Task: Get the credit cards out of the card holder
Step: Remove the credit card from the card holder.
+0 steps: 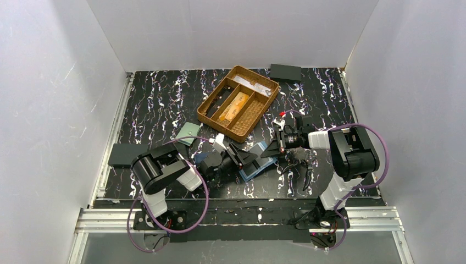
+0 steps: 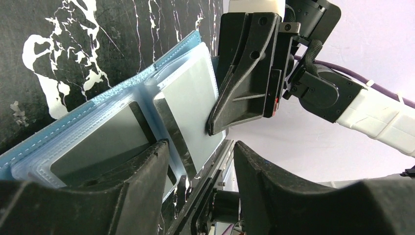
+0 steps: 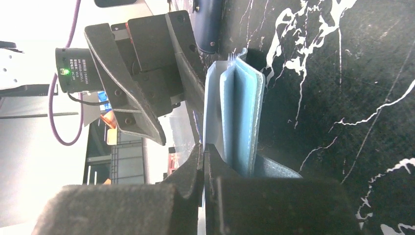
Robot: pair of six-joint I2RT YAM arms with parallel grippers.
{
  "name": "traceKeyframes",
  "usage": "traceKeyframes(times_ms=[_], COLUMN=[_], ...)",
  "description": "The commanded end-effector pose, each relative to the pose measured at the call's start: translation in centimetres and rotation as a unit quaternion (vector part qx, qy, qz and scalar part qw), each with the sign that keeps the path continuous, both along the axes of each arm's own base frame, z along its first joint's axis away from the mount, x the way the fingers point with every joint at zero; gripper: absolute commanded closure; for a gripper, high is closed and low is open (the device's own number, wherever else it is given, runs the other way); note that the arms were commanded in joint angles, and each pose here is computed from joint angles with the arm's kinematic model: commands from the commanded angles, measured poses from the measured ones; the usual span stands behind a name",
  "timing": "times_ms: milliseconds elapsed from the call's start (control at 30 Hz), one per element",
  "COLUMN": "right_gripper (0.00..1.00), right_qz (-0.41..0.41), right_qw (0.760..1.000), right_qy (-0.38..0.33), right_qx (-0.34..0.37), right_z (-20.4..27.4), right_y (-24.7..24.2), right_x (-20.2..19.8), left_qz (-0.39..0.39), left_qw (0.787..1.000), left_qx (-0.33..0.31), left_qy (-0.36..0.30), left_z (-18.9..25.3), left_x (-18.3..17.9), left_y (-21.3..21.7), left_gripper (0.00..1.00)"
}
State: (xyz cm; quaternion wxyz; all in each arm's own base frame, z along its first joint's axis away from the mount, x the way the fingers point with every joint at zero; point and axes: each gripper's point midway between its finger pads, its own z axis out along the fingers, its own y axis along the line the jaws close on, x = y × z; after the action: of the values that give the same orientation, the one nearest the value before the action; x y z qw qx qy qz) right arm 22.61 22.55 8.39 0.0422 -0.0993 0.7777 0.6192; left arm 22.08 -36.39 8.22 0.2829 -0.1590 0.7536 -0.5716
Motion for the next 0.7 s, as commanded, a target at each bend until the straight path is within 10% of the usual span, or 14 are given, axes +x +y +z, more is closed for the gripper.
traceKeyframes(times_ms=[0,667], right_gripper=[0.99,0.96], right_qz=[0.030,0.044], right_qw=[0.998,0.999], right_qy=[-0.029,-0.018], right_qx=[0.043,0.023], right_z=[2.7,1.2], right_y=[0.5,0.4], right_x=[-0.3,-0.6], left_qz=[0.008,0.023], left_qw=[1.000,1.000], left_qx=[-0.004,-0.012], left_qy=[-0.011,0.000], left_z=[0.6,0.0], left_x=[0.7,0.6], left_y=[-0.3,0.8], left_gripper=[0.52,0.98])
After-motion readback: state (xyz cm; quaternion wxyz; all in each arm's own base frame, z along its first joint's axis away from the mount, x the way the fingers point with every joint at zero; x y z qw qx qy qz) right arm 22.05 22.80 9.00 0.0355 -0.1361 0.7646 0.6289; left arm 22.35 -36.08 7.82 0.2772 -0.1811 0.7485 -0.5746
